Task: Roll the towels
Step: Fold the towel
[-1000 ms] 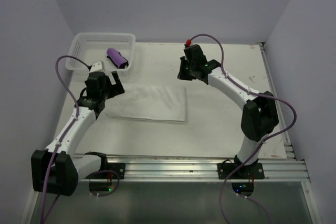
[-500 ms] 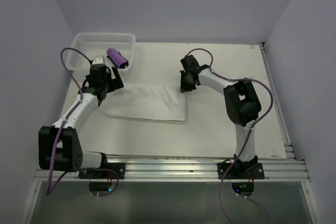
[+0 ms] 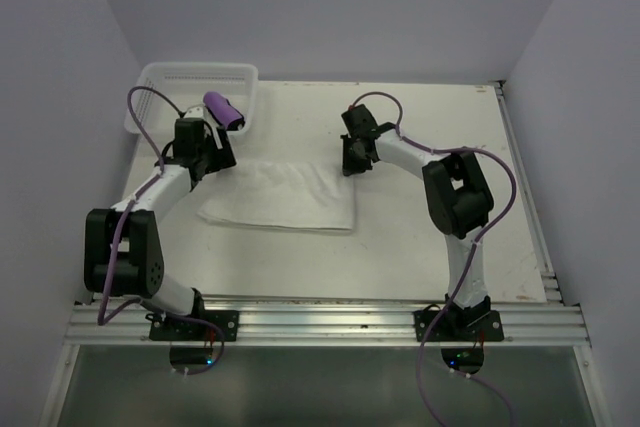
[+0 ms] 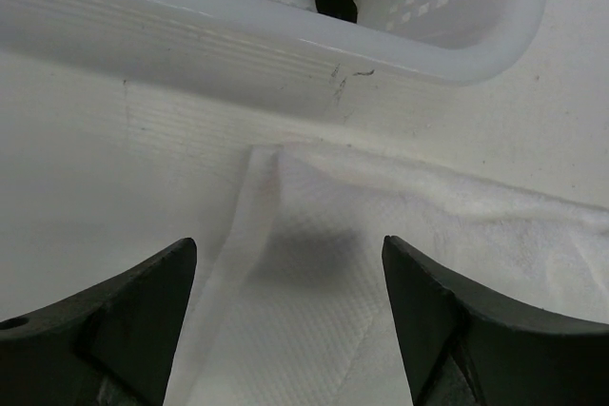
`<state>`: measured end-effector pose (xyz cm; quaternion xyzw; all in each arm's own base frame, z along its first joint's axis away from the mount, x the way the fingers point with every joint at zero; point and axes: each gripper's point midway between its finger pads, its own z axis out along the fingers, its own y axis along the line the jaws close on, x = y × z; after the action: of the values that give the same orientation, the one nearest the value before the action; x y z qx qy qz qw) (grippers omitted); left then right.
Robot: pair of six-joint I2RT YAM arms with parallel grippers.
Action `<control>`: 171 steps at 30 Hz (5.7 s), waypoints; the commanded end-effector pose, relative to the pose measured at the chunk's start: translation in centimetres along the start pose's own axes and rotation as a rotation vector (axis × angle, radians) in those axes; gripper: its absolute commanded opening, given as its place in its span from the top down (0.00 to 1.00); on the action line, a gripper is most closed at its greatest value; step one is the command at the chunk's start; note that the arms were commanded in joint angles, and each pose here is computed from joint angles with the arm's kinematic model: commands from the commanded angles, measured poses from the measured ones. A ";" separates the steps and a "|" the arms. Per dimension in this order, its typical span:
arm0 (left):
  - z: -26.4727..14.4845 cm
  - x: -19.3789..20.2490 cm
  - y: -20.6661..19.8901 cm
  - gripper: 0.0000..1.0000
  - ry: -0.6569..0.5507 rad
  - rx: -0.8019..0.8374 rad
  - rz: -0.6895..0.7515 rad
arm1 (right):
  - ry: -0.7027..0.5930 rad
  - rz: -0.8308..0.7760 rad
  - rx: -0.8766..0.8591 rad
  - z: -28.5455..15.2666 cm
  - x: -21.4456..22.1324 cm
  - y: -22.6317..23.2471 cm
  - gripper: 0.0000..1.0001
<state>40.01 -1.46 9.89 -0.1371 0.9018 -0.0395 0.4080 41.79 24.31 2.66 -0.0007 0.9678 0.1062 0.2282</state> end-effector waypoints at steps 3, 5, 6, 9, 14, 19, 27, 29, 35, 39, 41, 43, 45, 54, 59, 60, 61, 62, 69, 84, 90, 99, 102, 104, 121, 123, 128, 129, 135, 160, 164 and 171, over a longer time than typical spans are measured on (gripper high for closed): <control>0.9 -3.0 -1.7 0.21 -0.068 0.079 0.023 | 0.001 -0.032 0.033 0.7 -0.2 -0.7 0.95; 1.1 -2.7 -1.6 0.25 -0.059 0.072 0.023 | 0.004 -0.032 0.031 0.7 -0.1 -0.7 0.95; 1.1 -2.7 -1.5 0.27 -0.060 0.070 0.023 | 0.004 -0.032 0.029 0.8 -0.1 -0.7 0.95; 1.1 -2.3 -1.3 0.39 -0.053 0.062 0.024 | 0.004 -0.030 0.031 0.8 -0.3 -0.6 0.95; 1.6 -1.2 -0.5 0.54 -0.019 0.023 0.019 | 0.004 -0.031 0.038 0.9 -0.3 -0.9 0.95; 1.8 -1.4 -0.4 0.58 -0.021 0.016 0.019 | 0.008 -0.033 0.040 1.0 -0.2 -1.0 0.95; 1.9 -2.2 -0.7 0.92 -0.037 0.049 0.005 | 0.012 -0.033 0.046 1.0 0.0 -1.3 0.96; 2.0 -2.2 -0.5 0.98 -0.036 0.047 0.000 | 0.010 -0.035 0.046 0.9 0.0 -1.3 0.96; 1.5 -2.7 0.2 1.00 -0.050 0.012 -0.004 | 0.014 -0.040 0.062 1.0 0.0 -1.7 0.97; 1.6 -2.2 1.1 1.00 -0.034 -0.039 -0.015 | 0.016 -0.027 0.096 0.8 0.0 -2.3 0.98; 1.6 -2.1 1.8 1.00 -0.032 -0.074 -0.022 | 0.016 -0.019 0.112 0.8 0.0 -2.8 0.98; 1.5 -2.3 2.3 1.00 -0.037 -0.108 -0.026 | 0.018 -0.013 0.116 0.8 0.1 -2.9 0.98; 1.7 -1.9 2.7 1.00 -0.023 -0.128 -0.027 | 0.019 -0.008 0.116 0.8 0.1 -3.1 0.98; 3.4 -1.0 3.6 1.00 0.011 -0.188 -0.039 | 0.026 0.003 0.131 1.1 0.2 -3.5 0.98; 4.0 -0.4 4.1 1.00 0.037 -0.216 -0.047 | 0.035 0.016 0.152 1.3 0.5 -4.0 0.98; 4.1 -0.1 4.2 1.00 0.047 -0.224 -0.045 | 0.037 0.017 0.156 1.4 0.5 -4.1 0.98; 4.2 0.0 4.5 1.00 0.049 -0.242 -0.046 | 0.040 0.015 0.156 1.5 0.6 -4.1 0.98; 4.3 0.2 4.7 1.00 0.058 -0.250 -0.042 | 0.041 0.017 0.158 1.4 0.6 -4.2 0.98; 4.4 -0.2 4.1 1.00 0.037 -0.218 -0.053 | 0.043 0.008 0.103 1.5 0.4 -3.4 0.97; -0.7 -4.9 1.6 0.38 -0.141 -0.084 -0.094 | -0.113 -0.064 -0.097 -5.7 -4.0 0.7 0.58; -1.8 -2.9 -0.9 0.36 -0.111 0.077 -0.133 | -0.184 -0.031 -0.102 -9.4 -4.0 0.3 0.57; -0.9 0.5 -6.1 0.48 -0.082 0.255 -0.122 | -0.087 -0.015 -0.255 -9.8 1.8 3.5 0.89; -0.4 1.4 -7.1 0.53 -0.072 0.280 -0.114 | -0.051 -0.054 -0.284 -9.6 4.3 5.2 0.89; 0.2 2.6 -7.4 0.57 -0.046 0.281 -0.111 | -0.016 -0.048 -0.300 -8.9 6.1 5.7 0.89; 2.7 10.6 -1.7 0.58 0.159 -0.016 -0.193 | 0.121 -0.045 -0.159 -4.8 12.8 1.1 0.83; 2.1 10.1 -1.9 0.55 0.141 -0.004 -0.198 | 0.095 -0.059 -0.156 -5.6 11.8 1.3 0.78; 0.3 7.5 -2.9 0.47 0.068 0.052 -0.198 | -0.015 -0.065 -0.198 -10.1 8.0 2.7 0.65; 0.0 7.3 -3.1 0.46 0.062 0.066 -0.193 | -0.027 -0.059 -0.201 -10.6 7.7 2.7 0.65; -3.6 2.8 -5.6 0.32 -0.058 0.213 -0.150 | -0.059 0.062 -0.133 -12.3 8.2 0.3 0.59; -7.7 -1.8 -8.5 0.21 -0.117 0.354 -0.041 | -0.087 0.387 -0.238 -9.1 10.2 0.2 0.46; -8.1 -2.8 -9.5 0.20 -0.120 0.387 -0.046 | -0.036 0.394 -0.231 -7.9 10.6 0.6 0.46; -8.9 -4.5 -10.6 0.19 -0.135 0.427 -0.054 | 0.014 0.421 -0.230 -5.7 12.2 0.8 0.50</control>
<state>37.76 -10.09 18.63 -0.0868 0.8538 -0.2115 0.4678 27.80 23.63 2.59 0.1658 0.9349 0.2468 0.1939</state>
